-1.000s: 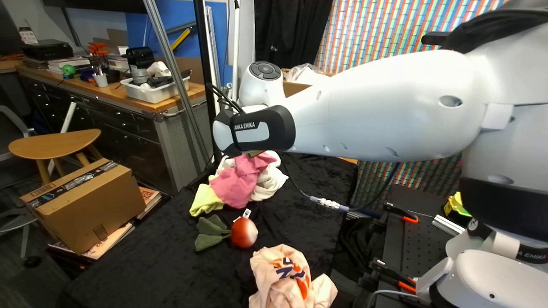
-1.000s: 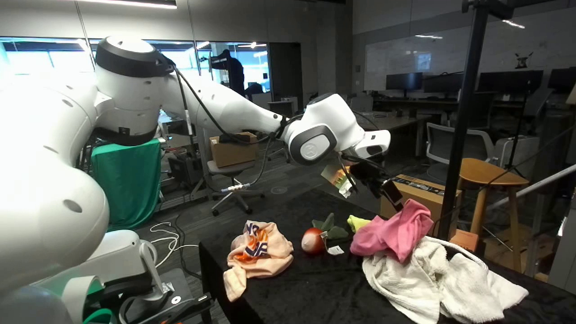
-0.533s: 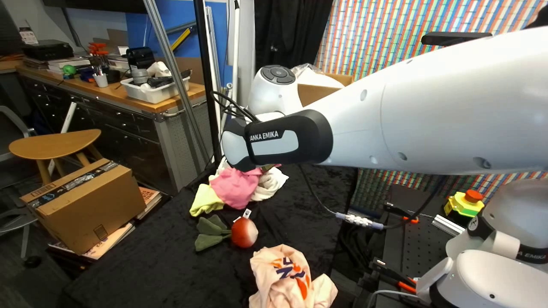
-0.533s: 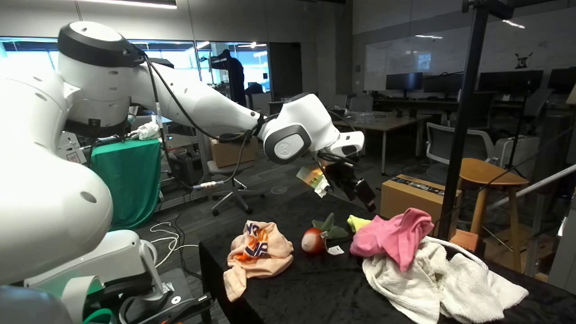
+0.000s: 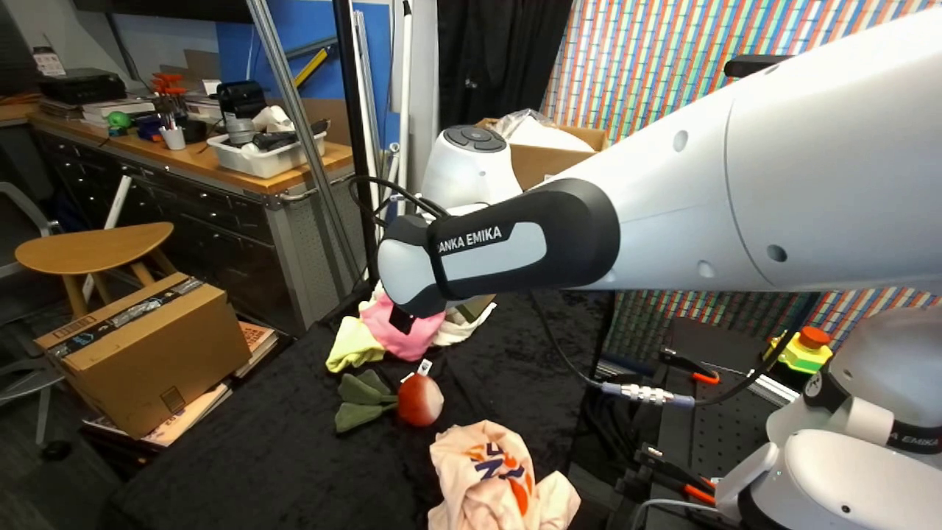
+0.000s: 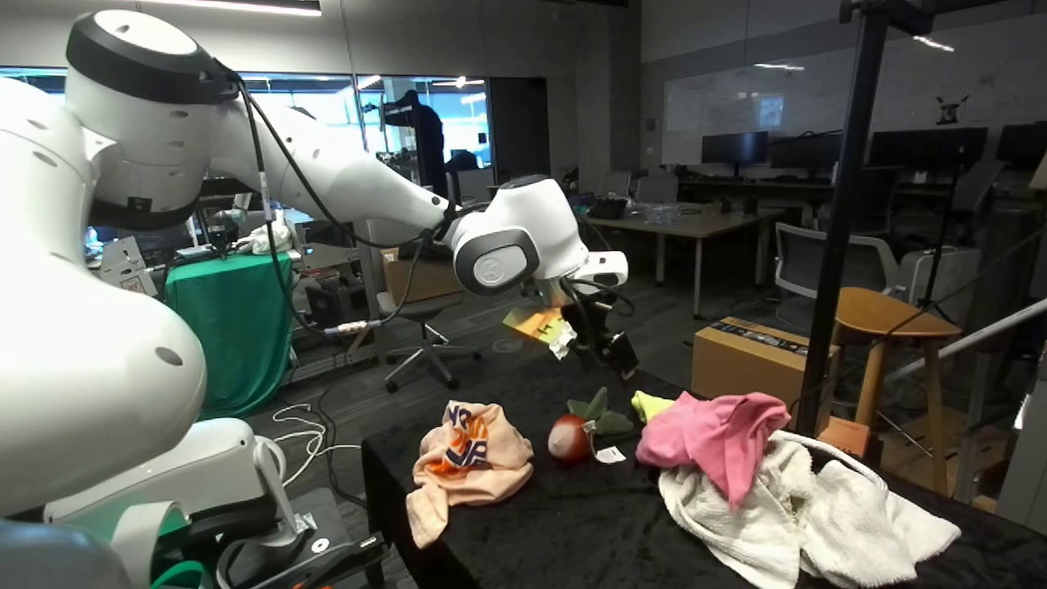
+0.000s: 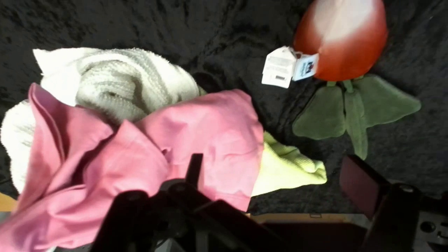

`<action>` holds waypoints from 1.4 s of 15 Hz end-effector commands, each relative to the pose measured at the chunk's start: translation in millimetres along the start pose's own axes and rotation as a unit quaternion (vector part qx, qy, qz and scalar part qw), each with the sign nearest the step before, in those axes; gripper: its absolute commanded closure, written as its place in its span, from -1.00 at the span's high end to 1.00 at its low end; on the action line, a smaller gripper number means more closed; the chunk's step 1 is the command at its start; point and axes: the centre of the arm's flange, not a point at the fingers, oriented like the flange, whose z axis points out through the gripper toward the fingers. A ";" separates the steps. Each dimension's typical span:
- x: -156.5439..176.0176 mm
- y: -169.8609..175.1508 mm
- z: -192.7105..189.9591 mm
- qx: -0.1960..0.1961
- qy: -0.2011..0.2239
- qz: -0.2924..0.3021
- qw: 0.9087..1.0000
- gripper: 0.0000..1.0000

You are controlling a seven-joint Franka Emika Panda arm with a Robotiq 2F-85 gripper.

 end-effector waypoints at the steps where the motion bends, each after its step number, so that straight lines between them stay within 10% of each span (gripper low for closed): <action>1: 6.2 -6.2 12.4 0.052 -0.039 -0.040 0.997 1.00; 21: 13.7 -44.6 93.4 0.180 -0.239 -0.087 0.950 1.00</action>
